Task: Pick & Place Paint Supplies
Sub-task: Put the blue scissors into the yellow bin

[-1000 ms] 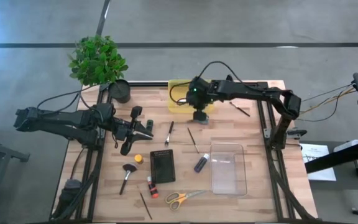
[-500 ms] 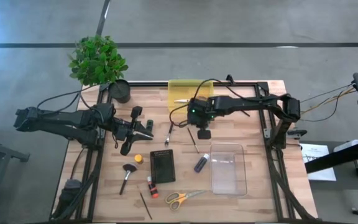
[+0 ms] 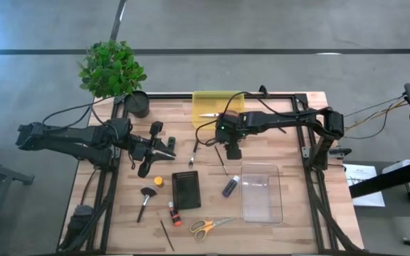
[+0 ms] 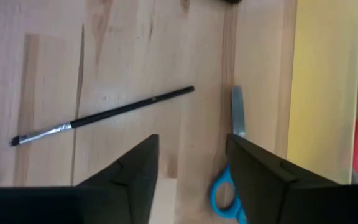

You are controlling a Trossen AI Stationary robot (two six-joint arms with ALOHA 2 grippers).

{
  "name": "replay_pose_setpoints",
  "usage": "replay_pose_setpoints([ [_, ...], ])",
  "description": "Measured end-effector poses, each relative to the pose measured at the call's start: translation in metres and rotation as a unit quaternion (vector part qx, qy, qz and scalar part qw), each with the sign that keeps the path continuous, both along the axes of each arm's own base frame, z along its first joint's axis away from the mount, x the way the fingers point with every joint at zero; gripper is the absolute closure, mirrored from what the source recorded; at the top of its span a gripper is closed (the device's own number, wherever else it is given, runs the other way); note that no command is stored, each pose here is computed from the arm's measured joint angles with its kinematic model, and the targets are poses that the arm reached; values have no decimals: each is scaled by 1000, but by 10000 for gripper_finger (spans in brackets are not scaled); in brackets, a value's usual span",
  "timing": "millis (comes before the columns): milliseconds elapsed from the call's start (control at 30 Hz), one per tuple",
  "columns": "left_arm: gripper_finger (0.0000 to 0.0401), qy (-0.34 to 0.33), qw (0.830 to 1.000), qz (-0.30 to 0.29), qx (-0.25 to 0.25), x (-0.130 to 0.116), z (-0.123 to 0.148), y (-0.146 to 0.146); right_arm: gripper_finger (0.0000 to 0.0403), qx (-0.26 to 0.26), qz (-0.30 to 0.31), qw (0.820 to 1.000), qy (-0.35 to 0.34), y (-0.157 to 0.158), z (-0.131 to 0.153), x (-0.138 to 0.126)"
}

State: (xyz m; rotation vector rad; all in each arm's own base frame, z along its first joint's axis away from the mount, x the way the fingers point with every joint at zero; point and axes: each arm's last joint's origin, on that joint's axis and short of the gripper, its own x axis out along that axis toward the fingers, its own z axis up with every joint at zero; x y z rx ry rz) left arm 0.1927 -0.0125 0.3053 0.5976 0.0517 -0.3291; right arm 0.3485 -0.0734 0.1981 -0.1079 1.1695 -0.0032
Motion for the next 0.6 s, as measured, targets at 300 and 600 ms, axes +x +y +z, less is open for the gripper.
replay_pose_setpoints([
  [300,344,0,1000,0,0,0,0,0,200,-5,3,1000,-4,-5,-12,2],
  [600,344,0,1000,0,0,0,0,0,200,-43,6,997,60,-13,-46,23],
])
